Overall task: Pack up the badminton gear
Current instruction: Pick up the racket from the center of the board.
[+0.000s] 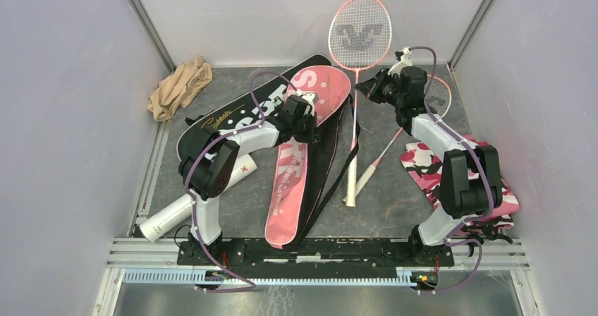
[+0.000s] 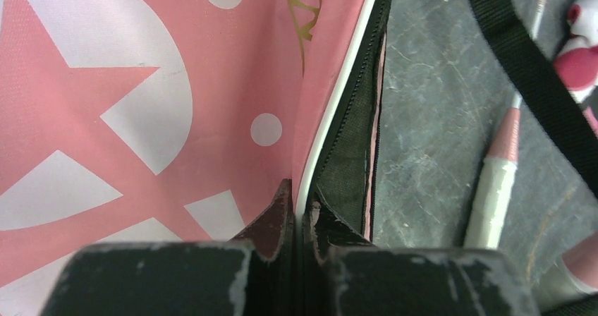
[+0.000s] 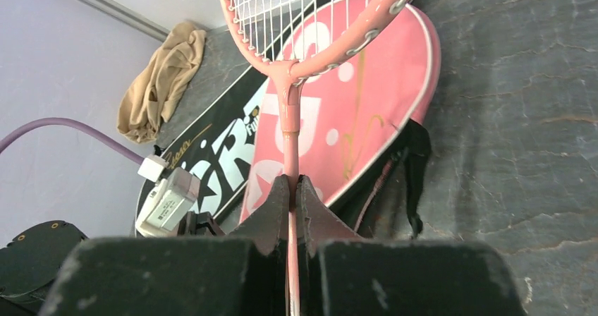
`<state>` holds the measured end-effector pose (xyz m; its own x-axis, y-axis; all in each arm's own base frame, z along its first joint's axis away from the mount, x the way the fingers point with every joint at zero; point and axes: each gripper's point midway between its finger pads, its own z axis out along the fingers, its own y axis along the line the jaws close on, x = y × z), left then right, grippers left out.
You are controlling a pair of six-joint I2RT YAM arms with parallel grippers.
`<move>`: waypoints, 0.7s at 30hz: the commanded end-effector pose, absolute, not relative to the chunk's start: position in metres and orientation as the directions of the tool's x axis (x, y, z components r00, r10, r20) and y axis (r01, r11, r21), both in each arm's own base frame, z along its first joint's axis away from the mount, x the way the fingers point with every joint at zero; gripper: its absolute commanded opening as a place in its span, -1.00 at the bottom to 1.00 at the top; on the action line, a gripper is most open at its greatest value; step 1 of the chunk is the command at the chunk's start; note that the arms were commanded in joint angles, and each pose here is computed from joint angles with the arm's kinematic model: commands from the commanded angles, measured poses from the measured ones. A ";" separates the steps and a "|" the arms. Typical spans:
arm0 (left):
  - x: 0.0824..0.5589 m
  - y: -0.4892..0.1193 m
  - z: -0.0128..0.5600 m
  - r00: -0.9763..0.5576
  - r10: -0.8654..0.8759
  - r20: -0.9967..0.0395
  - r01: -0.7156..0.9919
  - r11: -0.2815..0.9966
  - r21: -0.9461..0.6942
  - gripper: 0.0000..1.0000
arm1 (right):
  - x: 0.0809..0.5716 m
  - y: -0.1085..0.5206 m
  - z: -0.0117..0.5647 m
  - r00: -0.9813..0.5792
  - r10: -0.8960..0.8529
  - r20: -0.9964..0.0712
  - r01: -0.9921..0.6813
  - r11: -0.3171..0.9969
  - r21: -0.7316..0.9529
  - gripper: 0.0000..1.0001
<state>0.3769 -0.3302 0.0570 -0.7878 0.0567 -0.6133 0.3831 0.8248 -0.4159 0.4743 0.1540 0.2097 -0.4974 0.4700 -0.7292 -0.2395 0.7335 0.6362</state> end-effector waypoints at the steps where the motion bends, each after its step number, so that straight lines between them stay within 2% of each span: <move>1: 0.372 -0.356 0.082 -0.778 0.045 -0.626 0.457 0.725 -0.515 -0.96 | 0.486 0.168 0.251 -0.423 0.480 -0.768 -0.361 0.688 0.629 -1.00; 8: 0.361 -0.366 0.097 -0.762 0.048 -0.645 0.518 0.642 -0.565 -0.96 | 0.504 0.177 0.258 -0.398 0.425 -0.813 -0.392 0.722 0.569 -1.00; 21: 0.372 -0.354 0.101 -0.719 0.045 -0.694 0.529 0.683 -0.503 -0.96 | 0.522 0.188 0.291 -0.326 0.388 -0.862 -0.471 0.724 0.504 -1.00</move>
